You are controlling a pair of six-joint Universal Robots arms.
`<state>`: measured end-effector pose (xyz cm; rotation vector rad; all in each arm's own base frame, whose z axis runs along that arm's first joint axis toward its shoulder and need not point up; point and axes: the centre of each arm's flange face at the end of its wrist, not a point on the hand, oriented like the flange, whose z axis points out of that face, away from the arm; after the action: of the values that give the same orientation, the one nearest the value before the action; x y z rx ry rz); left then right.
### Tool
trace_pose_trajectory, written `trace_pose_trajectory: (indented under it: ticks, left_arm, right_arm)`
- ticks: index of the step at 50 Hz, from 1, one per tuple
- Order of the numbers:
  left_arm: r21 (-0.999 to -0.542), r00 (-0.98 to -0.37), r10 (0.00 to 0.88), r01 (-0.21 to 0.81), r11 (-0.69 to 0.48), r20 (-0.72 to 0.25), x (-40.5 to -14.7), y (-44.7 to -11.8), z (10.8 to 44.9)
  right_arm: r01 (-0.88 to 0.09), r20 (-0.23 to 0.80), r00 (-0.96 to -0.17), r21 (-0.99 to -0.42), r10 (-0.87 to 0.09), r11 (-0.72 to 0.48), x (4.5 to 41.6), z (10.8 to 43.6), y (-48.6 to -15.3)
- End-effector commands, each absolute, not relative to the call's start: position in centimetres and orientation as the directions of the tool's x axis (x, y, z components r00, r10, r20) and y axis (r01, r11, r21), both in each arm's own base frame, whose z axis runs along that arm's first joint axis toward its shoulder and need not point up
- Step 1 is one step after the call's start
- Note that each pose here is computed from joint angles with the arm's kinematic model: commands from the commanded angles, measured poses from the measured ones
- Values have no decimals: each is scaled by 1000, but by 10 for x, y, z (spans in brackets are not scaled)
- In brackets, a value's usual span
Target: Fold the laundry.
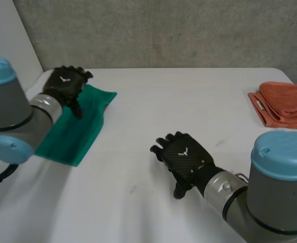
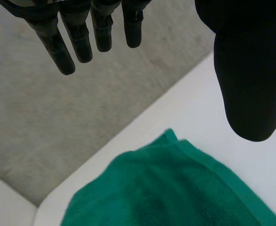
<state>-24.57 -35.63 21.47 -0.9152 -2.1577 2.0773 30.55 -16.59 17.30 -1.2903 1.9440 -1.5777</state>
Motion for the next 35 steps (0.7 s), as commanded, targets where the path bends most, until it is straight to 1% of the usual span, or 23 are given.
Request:
trace_pose_trajectory:
  ticks: [1, 2, 5, 6, 9, 12, 17, 23, 29, 35]
  left_arm:
    - [-862, -759, 440, 501, -76, -480, -260, -392, 167]
    - [-843, -738, 439, 530, -91, -512, -263, -400, 157]
    - [-812, -707, 430, 570, -123, -562, -266, -412, 144]
    - [-791, -687, 419, 593, -150, -594, -269, -420, 138]
    - [-768, -664, 410, 616, -176, -626, -272, -431, 123]
    - [-767, -656, 414, 607, -209, -631, -277, -443, 114]
    - [-768, -642, 434, 592, -244, -632, -283, -452, 101]
    - [-766, -630, 448, 589, -257, -635, -293, -452, 90]
    - [-763, -625, 449, 592, -260, -638, -300, -447, 91]
    - [-760, -647, 408, 600, -249, -644, -296, -451, 100]
  right_arm:
    - [-457, 273, -570, -889, -775, 23, 292, 159, -169]
    - [-462, 276, -579, -887, -767, 30, 287, 157, -170]
    - [-473, 285, -585, -881, -759, 33, 281, 155, -171]
    - [-481, 293, -590, -876, -752, 35, 277, 153, -172]
    - [-494, 302, -599, -868, -742, 45, 270, 148, -174]
    - [-498, 307, -607, -865, -733, 51, 266, 146, -175]
    - [-488, 314, -642, -871, -700, 56, 257, 150, -183]
    - [-476, 323, -672, -878, -666, 54, 249, 157, -193]
    - [-466, 331, -699, -883, -634, 53, 241, 164, -202]
    - [-458, 334, -711, -888, -619, 47, 237, 169, -205]
